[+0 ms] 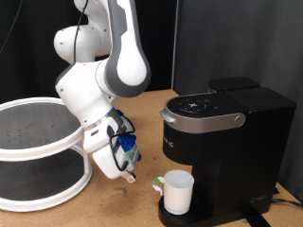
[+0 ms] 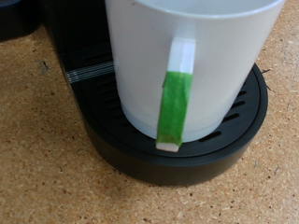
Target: Make a cup of coffee with the keurig machine
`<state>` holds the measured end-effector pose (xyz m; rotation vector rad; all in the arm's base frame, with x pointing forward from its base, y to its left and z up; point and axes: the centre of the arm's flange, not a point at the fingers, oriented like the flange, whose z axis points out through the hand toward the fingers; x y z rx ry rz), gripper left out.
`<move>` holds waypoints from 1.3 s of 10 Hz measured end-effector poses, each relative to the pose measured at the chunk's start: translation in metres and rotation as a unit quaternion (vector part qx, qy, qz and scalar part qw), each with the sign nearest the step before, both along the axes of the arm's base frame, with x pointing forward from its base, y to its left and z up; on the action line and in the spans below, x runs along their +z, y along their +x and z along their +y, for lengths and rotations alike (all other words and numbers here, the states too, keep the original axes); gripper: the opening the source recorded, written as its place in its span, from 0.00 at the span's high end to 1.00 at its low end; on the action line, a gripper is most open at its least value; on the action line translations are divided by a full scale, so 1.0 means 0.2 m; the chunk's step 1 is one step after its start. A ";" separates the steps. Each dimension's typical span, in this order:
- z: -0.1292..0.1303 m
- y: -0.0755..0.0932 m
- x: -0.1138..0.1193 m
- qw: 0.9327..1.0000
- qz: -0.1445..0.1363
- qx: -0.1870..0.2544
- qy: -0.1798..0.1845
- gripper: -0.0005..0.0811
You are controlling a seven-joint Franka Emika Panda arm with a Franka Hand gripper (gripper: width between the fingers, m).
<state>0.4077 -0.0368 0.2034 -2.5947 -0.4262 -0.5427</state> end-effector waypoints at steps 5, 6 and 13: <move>-0.08 -0.02 0.12 0.998 -0.059 -0.012 0.023 0.01; -0.10 -0.02 0.19 0.997 -0.066 -0.021 0.037 0.01; -0.20 0.02 0.66 0.987 -0.075 -0.035 0.137 0.01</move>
